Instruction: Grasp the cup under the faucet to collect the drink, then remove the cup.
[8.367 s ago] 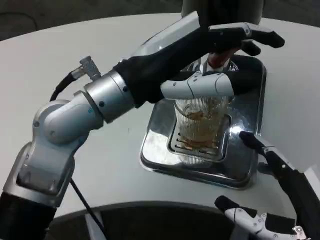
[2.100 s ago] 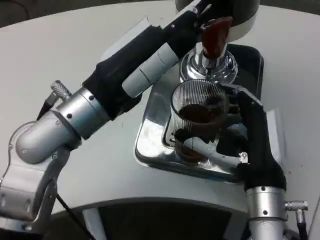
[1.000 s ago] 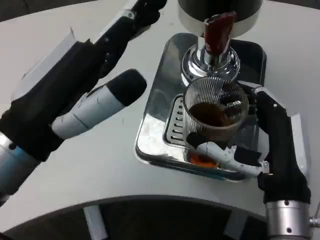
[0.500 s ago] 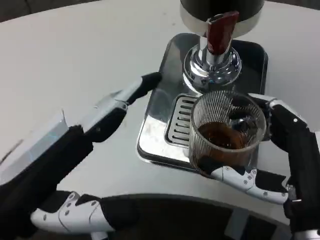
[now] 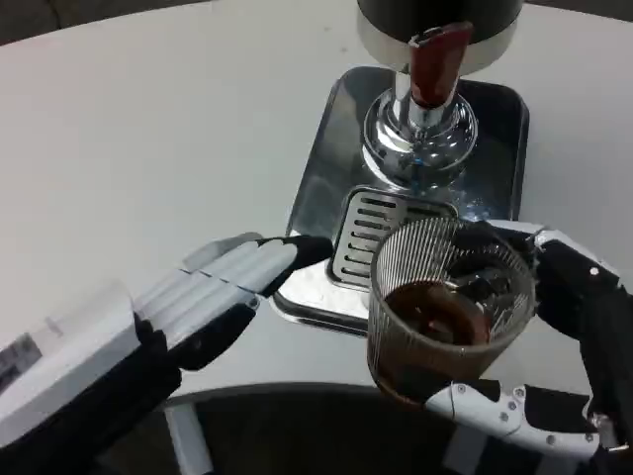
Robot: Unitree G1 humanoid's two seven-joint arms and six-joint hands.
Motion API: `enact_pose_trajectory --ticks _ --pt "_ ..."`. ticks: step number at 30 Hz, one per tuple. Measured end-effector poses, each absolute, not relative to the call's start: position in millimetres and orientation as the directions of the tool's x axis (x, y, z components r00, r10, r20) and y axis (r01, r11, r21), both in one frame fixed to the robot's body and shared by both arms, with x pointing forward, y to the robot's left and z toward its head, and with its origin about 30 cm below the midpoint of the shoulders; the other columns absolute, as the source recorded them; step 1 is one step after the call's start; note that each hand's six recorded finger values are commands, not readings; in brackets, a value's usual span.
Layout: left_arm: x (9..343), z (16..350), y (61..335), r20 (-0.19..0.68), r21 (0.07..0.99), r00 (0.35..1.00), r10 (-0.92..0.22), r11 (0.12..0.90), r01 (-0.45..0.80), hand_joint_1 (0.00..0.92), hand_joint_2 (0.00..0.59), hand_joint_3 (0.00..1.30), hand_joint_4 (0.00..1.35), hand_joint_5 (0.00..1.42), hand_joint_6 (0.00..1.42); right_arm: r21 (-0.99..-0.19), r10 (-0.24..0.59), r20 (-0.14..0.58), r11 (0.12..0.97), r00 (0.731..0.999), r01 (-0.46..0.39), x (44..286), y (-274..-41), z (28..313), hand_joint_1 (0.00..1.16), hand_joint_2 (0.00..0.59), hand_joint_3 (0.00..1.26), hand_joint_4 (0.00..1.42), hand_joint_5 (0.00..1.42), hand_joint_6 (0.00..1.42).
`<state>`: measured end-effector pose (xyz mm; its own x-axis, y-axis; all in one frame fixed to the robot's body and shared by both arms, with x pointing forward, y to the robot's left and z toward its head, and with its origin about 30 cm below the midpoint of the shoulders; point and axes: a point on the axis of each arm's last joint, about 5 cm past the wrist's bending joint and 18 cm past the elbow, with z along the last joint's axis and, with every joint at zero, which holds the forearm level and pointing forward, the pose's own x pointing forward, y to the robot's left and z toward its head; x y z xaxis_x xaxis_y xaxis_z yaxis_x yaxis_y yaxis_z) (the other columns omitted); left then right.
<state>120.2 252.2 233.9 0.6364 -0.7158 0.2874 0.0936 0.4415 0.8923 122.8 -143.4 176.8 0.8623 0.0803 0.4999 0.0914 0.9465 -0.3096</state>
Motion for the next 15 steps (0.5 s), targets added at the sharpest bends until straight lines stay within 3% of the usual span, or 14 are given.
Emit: enact_pose_trajectory --ticks 15 --pt "104 227 262 0.224 0.939 0.618 -0.753 0.336 0.069 0.000 0.069 0.04 0.00 0.00 0.00 -0.324 0.118 0.474 0.945 0.873 0.049 107 -146 182 0.95 0.155 0.69 0.77 0.86 0.74"
